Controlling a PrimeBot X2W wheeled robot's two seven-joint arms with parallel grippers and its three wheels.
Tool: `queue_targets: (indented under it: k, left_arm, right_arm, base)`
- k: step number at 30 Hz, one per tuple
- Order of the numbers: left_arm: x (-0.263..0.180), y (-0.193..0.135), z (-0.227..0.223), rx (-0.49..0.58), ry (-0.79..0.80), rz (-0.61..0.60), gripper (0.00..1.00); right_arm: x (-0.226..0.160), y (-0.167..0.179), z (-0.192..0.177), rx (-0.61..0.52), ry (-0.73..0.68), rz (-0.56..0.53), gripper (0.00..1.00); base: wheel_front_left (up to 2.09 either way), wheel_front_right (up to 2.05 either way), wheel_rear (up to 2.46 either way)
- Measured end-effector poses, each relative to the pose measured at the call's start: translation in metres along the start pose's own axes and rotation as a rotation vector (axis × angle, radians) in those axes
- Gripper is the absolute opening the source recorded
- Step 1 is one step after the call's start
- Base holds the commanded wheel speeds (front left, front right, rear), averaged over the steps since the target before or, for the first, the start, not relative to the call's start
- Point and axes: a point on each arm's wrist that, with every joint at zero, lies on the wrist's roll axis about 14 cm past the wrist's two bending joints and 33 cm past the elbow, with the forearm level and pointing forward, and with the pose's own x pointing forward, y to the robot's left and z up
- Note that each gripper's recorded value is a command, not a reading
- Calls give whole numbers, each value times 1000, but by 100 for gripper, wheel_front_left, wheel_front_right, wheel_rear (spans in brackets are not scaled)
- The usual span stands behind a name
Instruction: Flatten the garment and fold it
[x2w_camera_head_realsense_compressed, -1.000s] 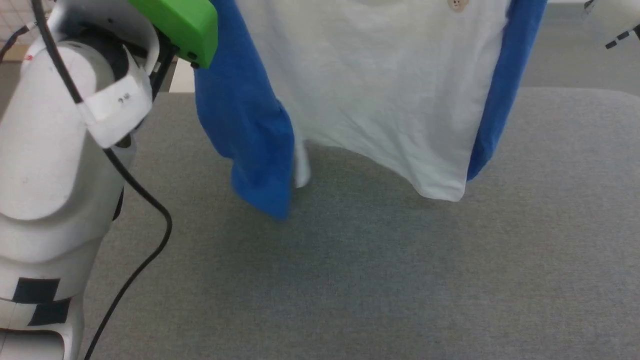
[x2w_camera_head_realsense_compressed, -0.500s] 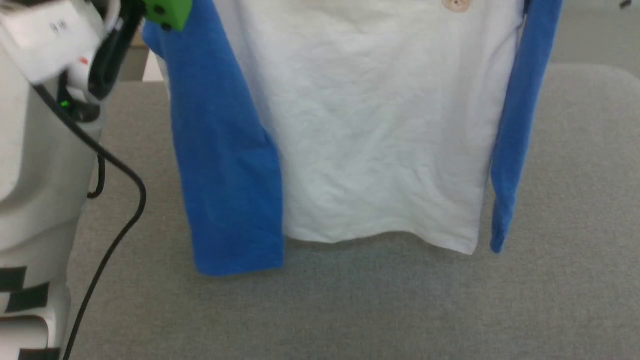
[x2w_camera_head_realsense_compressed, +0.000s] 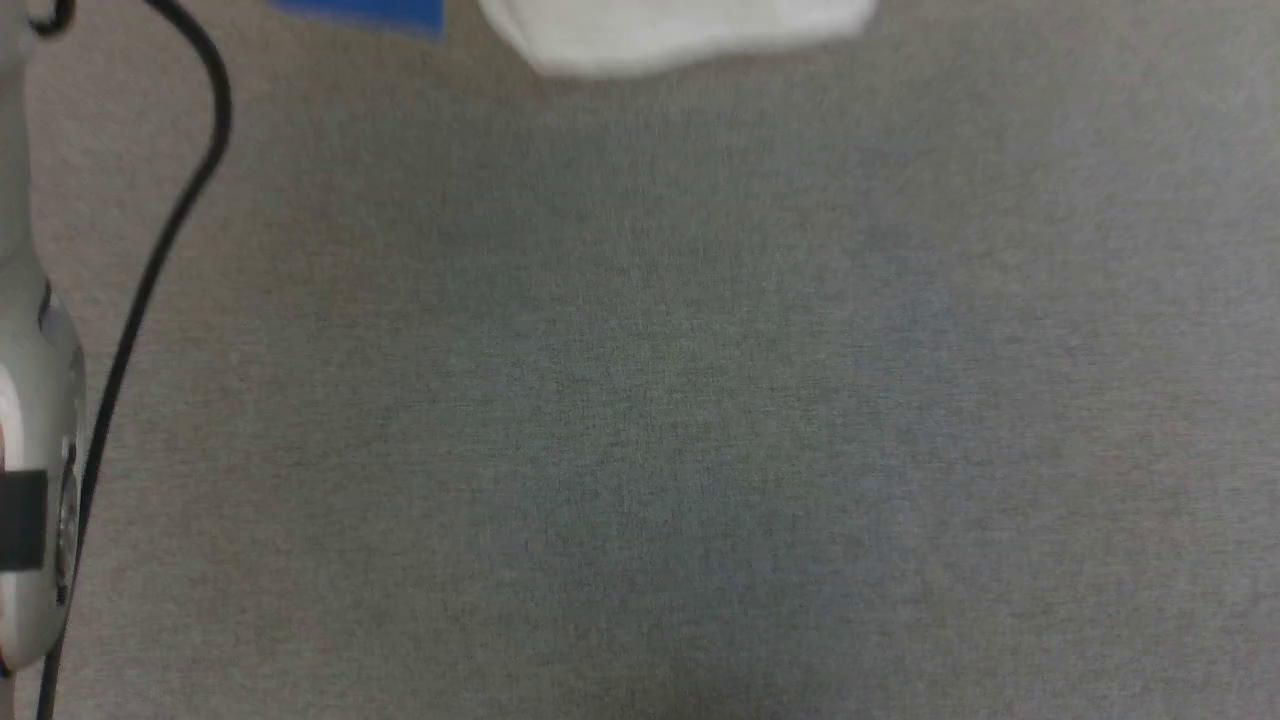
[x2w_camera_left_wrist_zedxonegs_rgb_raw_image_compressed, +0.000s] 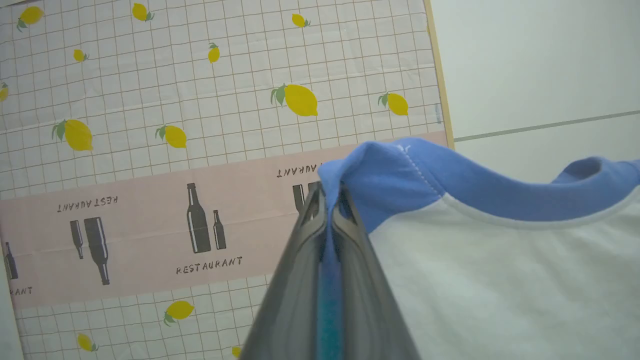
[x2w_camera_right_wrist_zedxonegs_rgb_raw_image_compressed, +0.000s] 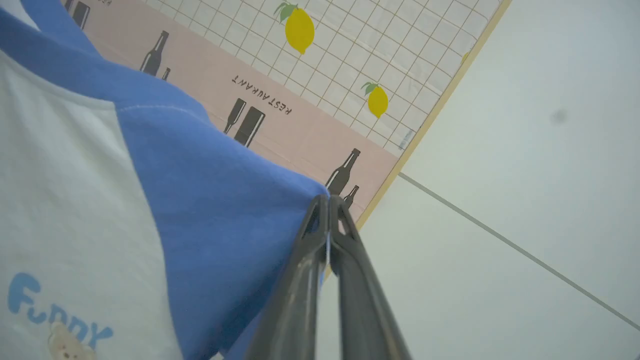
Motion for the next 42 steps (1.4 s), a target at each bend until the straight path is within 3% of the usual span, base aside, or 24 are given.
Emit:
queue_targets:
  k: [5,11,22,32,37,42]
  left_arm:
    - [13,-2,-41,36,-35,5,0]
    - [9,-13,-105,64,-21,-71,0]
    - [-50,-31,-235,49,138,-240,0]
    - [-126,-72,-213,-49,161,-383,0]
    - [-180,-88,-189,-109,238,-408,0]
    - [-227,-101,-171,-170,325,-407,0]
  right_arm:
    - [25,16,-45,-47,27,12,0]
    - [36,41,-119,-57,109,52,0]
    - [8,102,-238,14,232,193,0]
    - [-57,104,-218,133,205,272,0]
    - [-107,99,-210,187,260,271,0]
    - [-164,118,-205,275,345,288,0]
  base:
    - [0,0,0]
    - [0,0,0]
    - [0,0,0]
    - [0,0,0]
    - [0,0,0]
    - [0,0,0]
